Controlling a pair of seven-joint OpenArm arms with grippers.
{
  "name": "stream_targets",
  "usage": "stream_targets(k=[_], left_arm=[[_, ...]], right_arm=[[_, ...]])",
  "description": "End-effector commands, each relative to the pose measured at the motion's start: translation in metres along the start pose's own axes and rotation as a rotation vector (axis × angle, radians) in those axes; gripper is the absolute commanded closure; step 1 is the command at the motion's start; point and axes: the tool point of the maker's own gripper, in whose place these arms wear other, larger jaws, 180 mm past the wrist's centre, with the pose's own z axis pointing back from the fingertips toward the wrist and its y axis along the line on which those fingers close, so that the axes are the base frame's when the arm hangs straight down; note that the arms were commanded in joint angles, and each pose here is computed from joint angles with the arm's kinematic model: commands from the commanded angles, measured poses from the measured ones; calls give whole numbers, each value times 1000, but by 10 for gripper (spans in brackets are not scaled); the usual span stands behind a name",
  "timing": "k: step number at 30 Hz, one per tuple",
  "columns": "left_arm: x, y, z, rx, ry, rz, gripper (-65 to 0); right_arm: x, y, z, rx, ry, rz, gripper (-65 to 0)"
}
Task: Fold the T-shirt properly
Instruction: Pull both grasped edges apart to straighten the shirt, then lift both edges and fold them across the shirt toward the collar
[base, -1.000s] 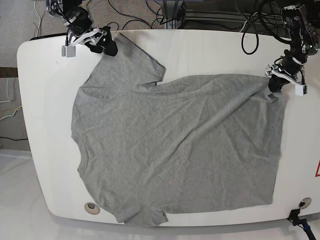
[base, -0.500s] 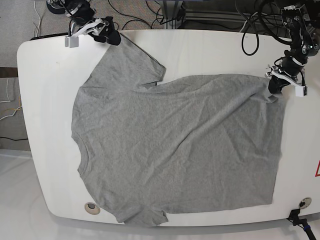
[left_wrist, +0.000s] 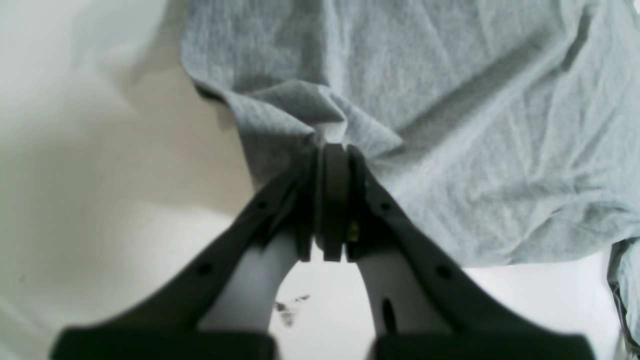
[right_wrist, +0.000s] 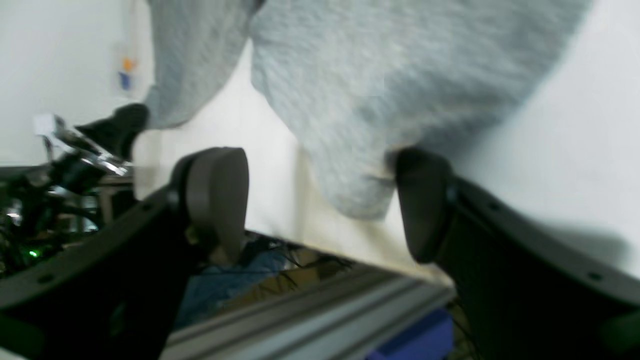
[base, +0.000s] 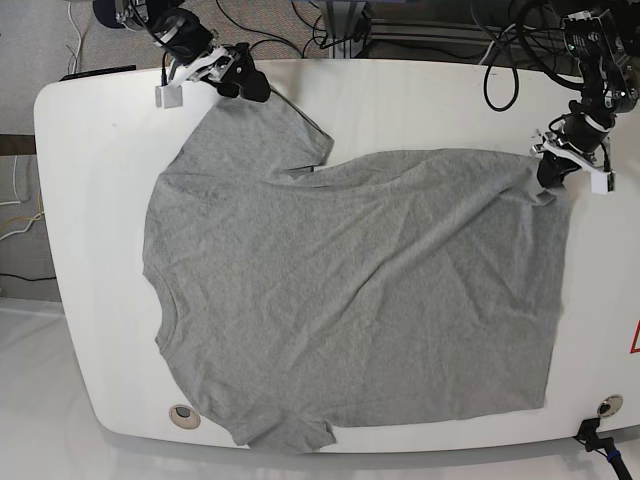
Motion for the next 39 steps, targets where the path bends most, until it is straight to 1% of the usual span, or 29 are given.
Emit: stream_targets(k=[1,8,11,12,13,15,22,24,25,36,39], left_arm=[[18,-2,3,-12,-48,-21,-15],[18,-2,3,-12,-49,-21,-15],[18,-2,3,-12,-49,-21,-15],[18,-2,3,-12,-49,-21,-15],[17,-2,3,-11,-48,-20,-15],[18,-2,3,-12,-49,-20,-15],[18,-2,3,-11,-50,-19,-15],[18,-2,3,-12,-49,-19,-15],[18,-2,3,-12,-49,-19,-15],[17,-2,2,-12,-48,-18,-15],[17,-2,2,-13,-46,-21,-15]], right_arm=[[3,-3,-4,-10,10,11,-449],[20,8,-17,30,-7,48,-449],[22,11,-21,39,22,62,-446],[22,12,-22,41,25,62,-443],[22,12,-22,41,24,63,-425],[26,13,-24,45,17,69,-367],[39,12,-24,43,-7,85,-98],[41,11,-23,39,-14,86,-25],[42,11,-23,39,-14,88,0],[36,9,-19,31,-6,81,0],[35,14,-15,30,-8,111,0]])
